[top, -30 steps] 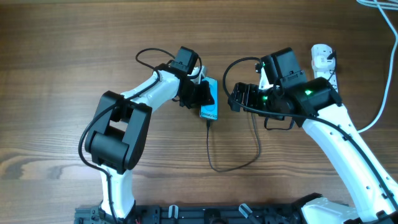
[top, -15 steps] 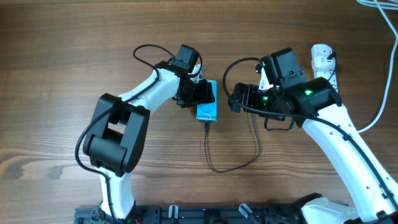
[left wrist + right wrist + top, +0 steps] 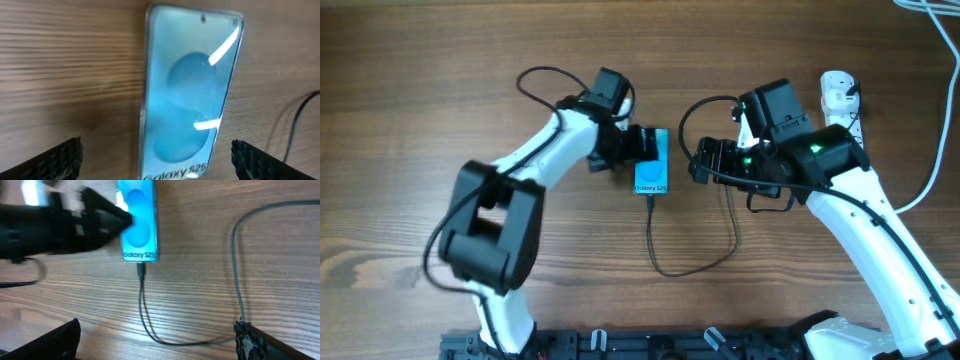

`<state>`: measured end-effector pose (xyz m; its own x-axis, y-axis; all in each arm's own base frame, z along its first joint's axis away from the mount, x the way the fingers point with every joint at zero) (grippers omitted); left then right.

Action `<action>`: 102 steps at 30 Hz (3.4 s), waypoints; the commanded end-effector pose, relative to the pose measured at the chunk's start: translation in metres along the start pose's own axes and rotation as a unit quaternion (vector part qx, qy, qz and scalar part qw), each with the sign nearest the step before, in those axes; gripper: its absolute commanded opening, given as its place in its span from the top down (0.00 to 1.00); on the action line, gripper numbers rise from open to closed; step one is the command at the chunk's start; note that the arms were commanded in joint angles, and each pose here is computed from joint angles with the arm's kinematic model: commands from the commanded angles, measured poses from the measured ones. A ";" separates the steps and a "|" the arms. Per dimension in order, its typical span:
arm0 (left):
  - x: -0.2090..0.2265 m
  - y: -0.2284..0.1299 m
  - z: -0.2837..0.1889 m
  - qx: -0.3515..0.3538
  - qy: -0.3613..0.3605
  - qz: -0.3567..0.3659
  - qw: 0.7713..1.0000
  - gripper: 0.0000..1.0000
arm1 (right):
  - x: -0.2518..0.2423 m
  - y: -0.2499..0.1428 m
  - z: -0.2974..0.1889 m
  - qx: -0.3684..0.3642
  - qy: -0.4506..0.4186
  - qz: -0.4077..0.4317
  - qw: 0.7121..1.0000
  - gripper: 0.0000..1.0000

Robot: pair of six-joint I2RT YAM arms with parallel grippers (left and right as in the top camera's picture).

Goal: Plug charger to phone and switch on socket

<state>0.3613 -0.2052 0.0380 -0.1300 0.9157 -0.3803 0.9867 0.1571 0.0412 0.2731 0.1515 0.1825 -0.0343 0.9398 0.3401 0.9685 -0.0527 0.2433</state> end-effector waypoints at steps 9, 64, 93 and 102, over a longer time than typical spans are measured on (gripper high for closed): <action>0.031 0.022 -0.174 -0.231 0.077 -0.045 0.969 0.00 | -0.044 0.018 -0.009 -0.022 -0.052 0.056 0.997 0.00; 0.029 0.012 -0.211 -0.272 0.070 -0.042 0.959 0.00 | -0.357 0.055 -0.041 -0.170 -0.118 0.507 0.837 0.00; 0.029 0.012 -0.211 -0.272 0.070 -0.042 0.959 0.00 | -0.380 0.071 -0.048 -0.221 -0.153 0.500 0.823 0.00; 0.029 0.012 -0.211 -0.272 0.070 -0.042 0.959 0.00 | -0.380 0.089 0.003 -0.190 -0.134 0.448 0.863 0.00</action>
<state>0.3492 -0.1022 0.2212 -0.2394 0.9295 -0.2806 0.7896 0.3545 0.5008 0.3594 -0.2221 0.0909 0.8318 0.4323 0.3481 0.3351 -0.8911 0.3060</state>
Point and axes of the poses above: each gripper's point midway between its finger pads, its own z axis out along the fingers, its own x axis along the line the jaws close on, y = z × x, the point moved 1 cm from there along -z, back along the fingers, and after that the axes turned 6 degrees about -z, right-handed, at the moved point
